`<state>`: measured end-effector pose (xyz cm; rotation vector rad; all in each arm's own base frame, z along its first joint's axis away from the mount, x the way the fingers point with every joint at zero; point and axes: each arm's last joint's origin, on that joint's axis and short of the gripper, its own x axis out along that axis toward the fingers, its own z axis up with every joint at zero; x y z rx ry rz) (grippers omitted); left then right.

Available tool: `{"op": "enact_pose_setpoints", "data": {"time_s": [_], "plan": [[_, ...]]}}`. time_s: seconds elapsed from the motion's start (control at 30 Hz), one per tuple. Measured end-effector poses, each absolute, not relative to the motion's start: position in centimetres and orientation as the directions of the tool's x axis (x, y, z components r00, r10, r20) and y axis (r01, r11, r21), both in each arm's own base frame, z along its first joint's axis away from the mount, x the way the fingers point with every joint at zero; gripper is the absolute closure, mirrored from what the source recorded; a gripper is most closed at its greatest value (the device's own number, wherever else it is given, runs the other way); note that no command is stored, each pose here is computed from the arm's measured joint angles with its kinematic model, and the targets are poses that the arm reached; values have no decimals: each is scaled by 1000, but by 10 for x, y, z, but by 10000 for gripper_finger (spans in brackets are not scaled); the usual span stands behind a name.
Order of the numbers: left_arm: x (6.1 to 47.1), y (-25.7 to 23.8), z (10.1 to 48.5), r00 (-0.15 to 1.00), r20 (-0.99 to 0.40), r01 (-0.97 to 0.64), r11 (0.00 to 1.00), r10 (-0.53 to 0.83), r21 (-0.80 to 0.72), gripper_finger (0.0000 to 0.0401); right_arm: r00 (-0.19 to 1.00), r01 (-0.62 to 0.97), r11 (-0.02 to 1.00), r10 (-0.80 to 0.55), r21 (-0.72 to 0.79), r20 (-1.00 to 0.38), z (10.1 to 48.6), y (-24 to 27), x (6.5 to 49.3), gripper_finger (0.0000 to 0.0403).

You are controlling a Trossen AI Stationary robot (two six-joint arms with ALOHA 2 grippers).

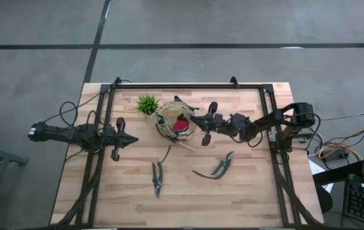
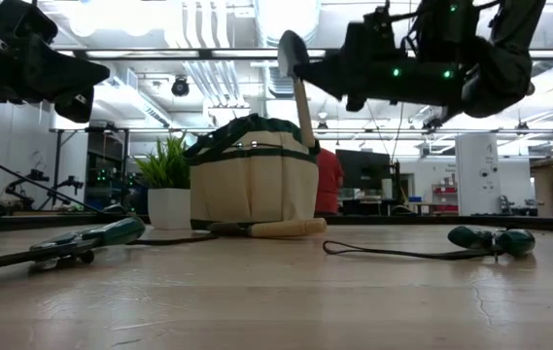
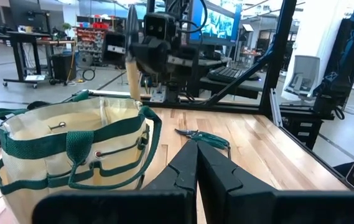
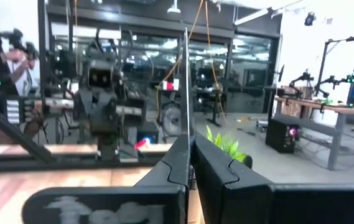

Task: Pick & Place Garden tools in Gardening bag
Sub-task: Put the right brown trowel into the white gardening bag

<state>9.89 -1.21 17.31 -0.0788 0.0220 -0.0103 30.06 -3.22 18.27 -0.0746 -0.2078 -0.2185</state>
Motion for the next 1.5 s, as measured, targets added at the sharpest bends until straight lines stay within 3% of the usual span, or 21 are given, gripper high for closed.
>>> {"op": "enact_pose_setpoints", "data": {"time_s": [0.7, 1.1, 1.5], "plan": [[99, -12, 173, 1000, -24, 9, 997, -11, -78, 391, 950, 213, 976, -195, -47, 245, 174, -31, 307, 395], [99, -12, 173, 1000, -25, 9, 997, -11, -78, 391, 953, 77, 997, -82, 27, 291, 189, -4, 313, 395], [99, -12, 173, 1000, -28, 10, 997, -12, -78, 391, 976, 71, 991, -47, -111, 211, 196, 10, 342, 395]]}}
